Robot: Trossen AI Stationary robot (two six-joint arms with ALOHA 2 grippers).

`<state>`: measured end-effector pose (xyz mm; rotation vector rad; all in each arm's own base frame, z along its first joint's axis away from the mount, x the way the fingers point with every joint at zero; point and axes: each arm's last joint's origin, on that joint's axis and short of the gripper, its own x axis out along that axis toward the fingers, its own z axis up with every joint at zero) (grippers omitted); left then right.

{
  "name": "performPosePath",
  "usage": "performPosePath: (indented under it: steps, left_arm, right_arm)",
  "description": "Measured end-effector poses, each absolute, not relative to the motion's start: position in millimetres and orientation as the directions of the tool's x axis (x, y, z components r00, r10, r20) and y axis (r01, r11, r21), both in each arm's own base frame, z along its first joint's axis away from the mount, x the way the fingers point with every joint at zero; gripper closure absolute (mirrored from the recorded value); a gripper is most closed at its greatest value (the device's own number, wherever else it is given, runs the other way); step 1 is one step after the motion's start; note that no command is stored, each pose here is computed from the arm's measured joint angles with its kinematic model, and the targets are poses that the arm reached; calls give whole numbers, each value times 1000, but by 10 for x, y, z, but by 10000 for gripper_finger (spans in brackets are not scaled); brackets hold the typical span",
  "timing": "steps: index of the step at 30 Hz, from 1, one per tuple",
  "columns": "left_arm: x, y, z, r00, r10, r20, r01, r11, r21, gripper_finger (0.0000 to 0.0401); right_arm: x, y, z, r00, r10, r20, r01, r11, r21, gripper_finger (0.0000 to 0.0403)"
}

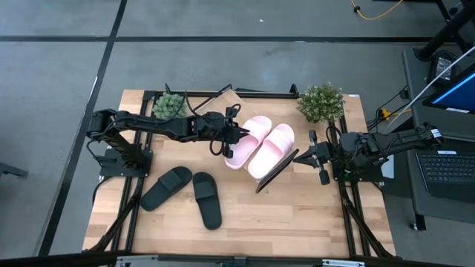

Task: Pick and place slides into the shelf
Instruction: Put the pink slipper on the shelf

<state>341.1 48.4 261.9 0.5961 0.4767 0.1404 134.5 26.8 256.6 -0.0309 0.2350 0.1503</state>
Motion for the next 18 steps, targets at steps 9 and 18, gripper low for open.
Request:
performPosePath:
  steps: [9, 18]
  left_arm:
    - [3415, 484, 2621, 884, 262, -386, 9, 817, 576, 395]
    - [3436, 495, 2655, 895, 288, -341, -23, 793, 609, 398]
  right_arm:
    - [1345, 268, 2565, 961, 145, -235, -152, 988, -13, 391]
    - [1360, 271, 2554, 959, 144, -244, -152, 988, -14, 391]
